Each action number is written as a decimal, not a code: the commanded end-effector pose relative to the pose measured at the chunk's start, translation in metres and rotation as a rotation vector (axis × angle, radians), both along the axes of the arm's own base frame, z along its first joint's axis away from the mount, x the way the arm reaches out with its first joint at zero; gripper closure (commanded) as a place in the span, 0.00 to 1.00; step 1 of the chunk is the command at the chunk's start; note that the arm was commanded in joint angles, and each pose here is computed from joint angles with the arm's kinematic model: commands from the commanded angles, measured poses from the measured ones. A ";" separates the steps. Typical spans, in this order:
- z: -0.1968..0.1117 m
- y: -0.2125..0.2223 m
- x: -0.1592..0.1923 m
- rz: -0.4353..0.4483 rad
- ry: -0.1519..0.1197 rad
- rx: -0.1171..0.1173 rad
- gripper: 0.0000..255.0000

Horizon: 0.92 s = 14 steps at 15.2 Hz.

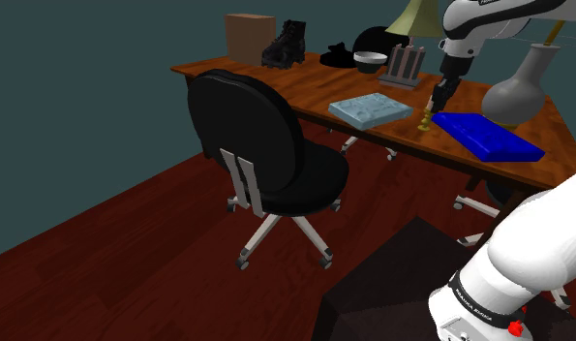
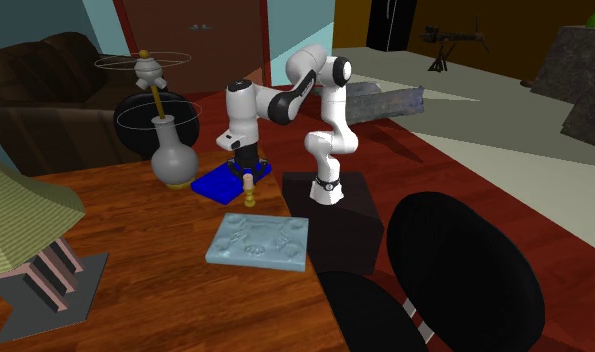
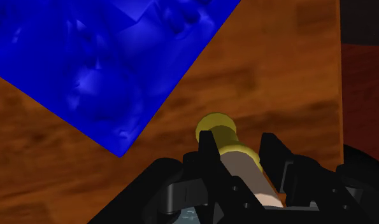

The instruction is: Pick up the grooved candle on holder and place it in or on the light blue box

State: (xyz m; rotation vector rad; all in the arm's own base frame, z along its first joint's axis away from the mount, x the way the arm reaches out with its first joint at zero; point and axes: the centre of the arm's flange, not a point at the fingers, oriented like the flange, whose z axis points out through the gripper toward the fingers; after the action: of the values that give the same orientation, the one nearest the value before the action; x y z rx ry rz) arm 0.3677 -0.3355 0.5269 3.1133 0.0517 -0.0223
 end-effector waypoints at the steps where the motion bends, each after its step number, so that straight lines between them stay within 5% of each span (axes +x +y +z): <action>1: 0.000 0.000 0.000 0.000 0.001 0.001 1.00; 6: -0.001 0.000 0.000 0.000 0.001 0.001 1.00; 14: 0.042 0.000 0.000 0.000 0.001 0.001 1.00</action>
State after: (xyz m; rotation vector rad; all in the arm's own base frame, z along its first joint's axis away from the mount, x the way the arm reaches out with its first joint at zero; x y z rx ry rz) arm 0.3670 -0.3348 0.5631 3.1137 0.0522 -0.0231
